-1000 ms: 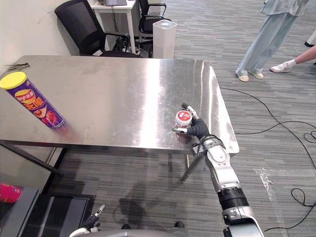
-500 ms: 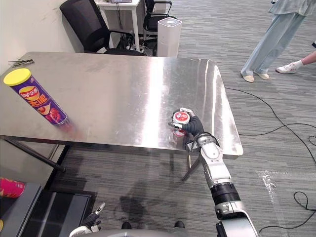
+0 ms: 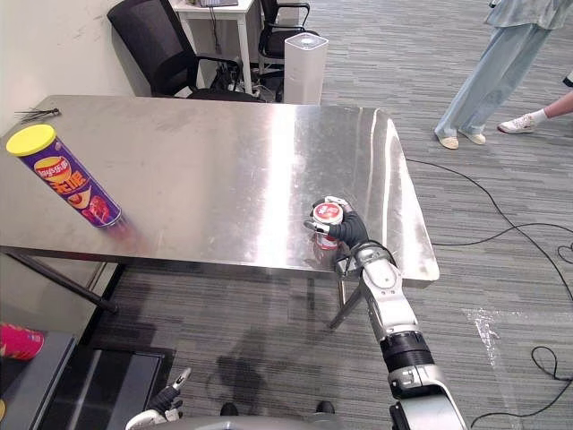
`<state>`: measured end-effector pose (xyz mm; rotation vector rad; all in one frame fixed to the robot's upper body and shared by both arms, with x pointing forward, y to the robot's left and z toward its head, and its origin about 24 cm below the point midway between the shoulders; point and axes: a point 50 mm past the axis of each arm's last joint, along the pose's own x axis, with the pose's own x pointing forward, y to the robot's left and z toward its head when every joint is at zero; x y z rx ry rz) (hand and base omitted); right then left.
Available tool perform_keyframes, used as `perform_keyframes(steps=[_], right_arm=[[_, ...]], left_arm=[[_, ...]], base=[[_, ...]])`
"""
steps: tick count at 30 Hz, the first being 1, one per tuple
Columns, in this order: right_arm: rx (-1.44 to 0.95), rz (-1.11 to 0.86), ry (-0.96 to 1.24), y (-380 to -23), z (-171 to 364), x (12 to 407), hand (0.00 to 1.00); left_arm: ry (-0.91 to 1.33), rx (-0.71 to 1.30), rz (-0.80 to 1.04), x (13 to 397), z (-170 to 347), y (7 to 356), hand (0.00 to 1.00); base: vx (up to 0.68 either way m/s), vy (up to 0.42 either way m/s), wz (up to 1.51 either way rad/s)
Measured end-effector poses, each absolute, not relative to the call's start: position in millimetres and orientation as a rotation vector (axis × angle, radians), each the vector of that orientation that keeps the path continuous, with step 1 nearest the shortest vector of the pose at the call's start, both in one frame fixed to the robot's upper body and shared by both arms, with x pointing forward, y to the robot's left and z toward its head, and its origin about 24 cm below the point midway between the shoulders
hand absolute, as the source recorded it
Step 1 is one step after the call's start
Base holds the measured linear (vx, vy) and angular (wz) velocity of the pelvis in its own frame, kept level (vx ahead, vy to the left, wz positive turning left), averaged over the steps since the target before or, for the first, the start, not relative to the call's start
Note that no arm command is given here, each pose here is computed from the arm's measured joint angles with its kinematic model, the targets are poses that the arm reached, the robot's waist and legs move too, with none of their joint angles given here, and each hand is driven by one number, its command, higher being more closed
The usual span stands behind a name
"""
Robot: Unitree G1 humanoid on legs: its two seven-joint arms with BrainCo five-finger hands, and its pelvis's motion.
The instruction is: Put the gum and the chips on the shelf.
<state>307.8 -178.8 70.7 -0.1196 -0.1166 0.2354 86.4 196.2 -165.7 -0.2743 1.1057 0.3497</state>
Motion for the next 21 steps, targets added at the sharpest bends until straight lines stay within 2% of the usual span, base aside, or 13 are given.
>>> perform_keyframes(steps=[10, 21], right_arm=[[-0.124, 0.235, -0.386, -173, 133, 300, 1.00], [-0.098, 0.292, -0.471, -165, 158, 289, 1.00]], left_arm=[[1.101, -0.262, 0.348, 87, -165, 197, 0.00], [1.104, -0.280, 0.379, 84, -165, 201, 0.00]], base=[[0.00, 0.000, 0.00], [0.00, -0.002, -0.03]])
